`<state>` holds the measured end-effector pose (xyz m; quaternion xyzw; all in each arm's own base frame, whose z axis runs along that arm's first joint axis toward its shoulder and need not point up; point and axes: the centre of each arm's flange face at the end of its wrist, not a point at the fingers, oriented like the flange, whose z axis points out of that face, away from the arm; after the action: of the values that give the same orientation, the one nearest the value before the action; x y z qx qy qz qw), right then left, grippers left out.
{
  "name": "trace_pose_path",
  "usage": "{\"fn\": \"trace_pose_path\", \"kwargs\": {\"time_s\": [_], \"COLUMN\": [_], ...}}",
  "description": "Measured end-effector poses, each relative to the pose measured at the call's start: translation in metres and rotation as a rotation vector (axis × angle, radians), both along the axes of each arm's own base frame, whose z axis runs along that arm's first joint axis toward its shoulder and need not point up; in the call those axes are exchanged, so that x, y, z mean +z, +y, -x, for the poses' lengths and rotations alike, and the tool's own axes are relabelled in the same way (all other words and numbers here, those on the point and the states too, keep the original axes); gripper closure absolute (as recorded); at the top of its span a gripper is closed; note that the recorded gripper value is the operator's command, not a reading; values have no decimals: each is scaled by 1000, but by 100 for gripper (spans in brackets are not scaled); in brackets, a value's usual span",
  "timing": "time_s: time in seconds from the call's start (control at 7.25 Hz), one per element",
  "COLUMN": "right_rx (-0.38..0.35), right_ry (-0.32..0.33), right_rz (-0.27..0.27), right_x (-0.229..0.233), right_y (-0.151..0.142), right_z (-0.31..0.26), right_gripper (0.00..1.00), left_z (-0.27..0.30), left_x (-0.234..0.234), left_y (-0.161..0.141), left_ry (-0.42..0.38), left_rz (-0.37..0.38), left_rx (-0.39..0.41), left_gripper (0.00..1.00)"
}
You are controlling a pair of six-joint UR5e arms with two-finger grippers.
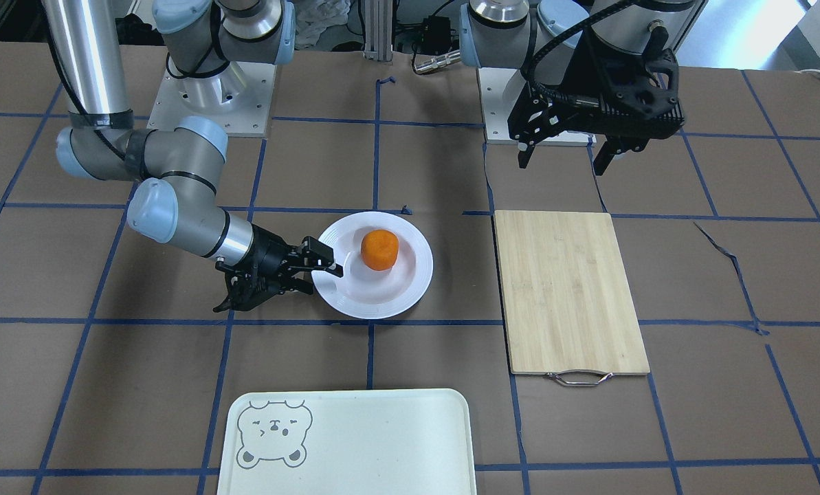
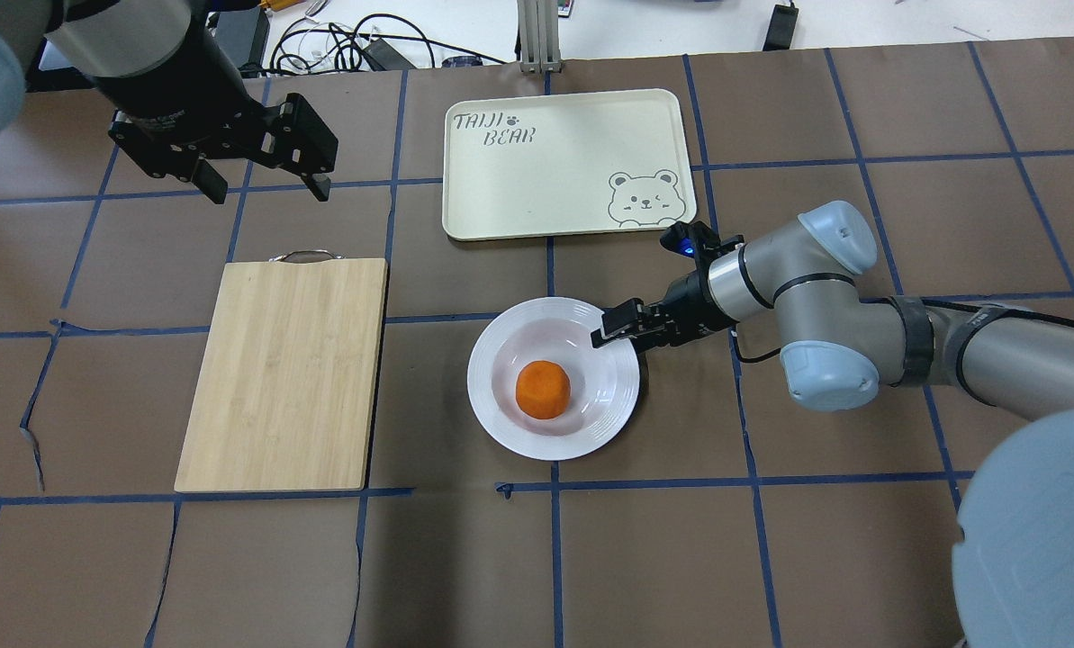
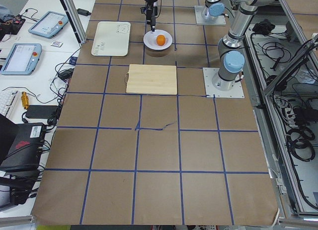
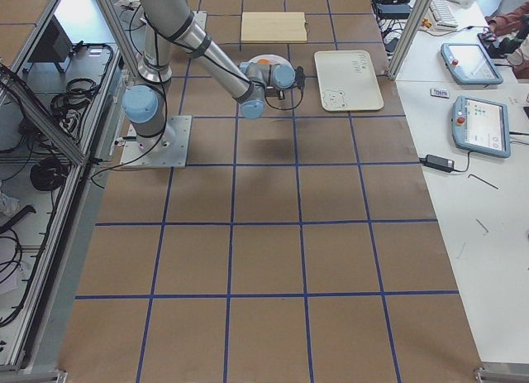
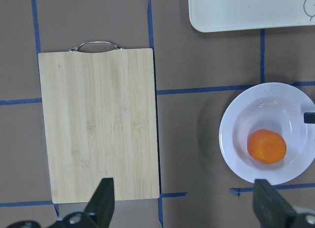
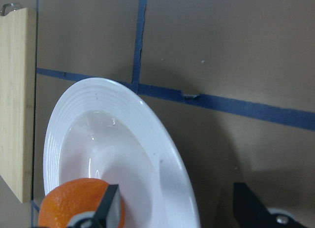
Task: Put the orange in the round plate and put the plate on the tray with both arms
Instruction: 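Reach the right gripper to the plate rim and grip it, then slide the plate with the right gripper onto the bear-printed tray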
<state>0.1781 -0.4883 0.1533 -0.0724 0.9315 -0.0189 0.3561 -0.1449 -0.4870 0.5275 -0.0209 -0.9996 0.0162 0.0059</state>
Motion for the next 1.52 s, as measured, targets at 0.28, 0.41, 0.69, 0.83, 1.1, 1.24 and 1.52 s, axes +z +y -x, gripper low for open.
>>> {"fn": "trace_pose_path", "kwargs": {"time_s": [0.28, 0.41, 0.69, 0.83, 1.1, 1.24, 1.52], "right_rx": [8, 8, 5, 4, 3, 3, -15], "right_ry": [2, 5, 8, 7, 3, 2, -12], "right_rz": [-5, -7, -13, -14, -16, -19, -24], "right_x": [-5, -6, -7, -7, -6, -6, -3], "right_y": [8, 9, 10, 10, 10, 11, 8], "right_z": [-4, -4, -4, -4, -5, -5, -3], "right_gripper": [35, 46, 75, 87, 100, 100, 100], "left_z": [0, -1, -4, -4, -4, -4, -4], "left_x": [-1, 0, 0, 0, 1, 1, 1], "left_y": [0, -1, -1, 0, 0, 0, 0], "left_ry": [0, 1, 3, 3, 2, 3, 3], "left_rz": [-1, -1, 0, 1, 0, 0, 1], "left_rx": [0, 2, 6, 6, 7, 8, 7], "left_gripper": [0, 0, 0, 0, 0, 0, 0]}}
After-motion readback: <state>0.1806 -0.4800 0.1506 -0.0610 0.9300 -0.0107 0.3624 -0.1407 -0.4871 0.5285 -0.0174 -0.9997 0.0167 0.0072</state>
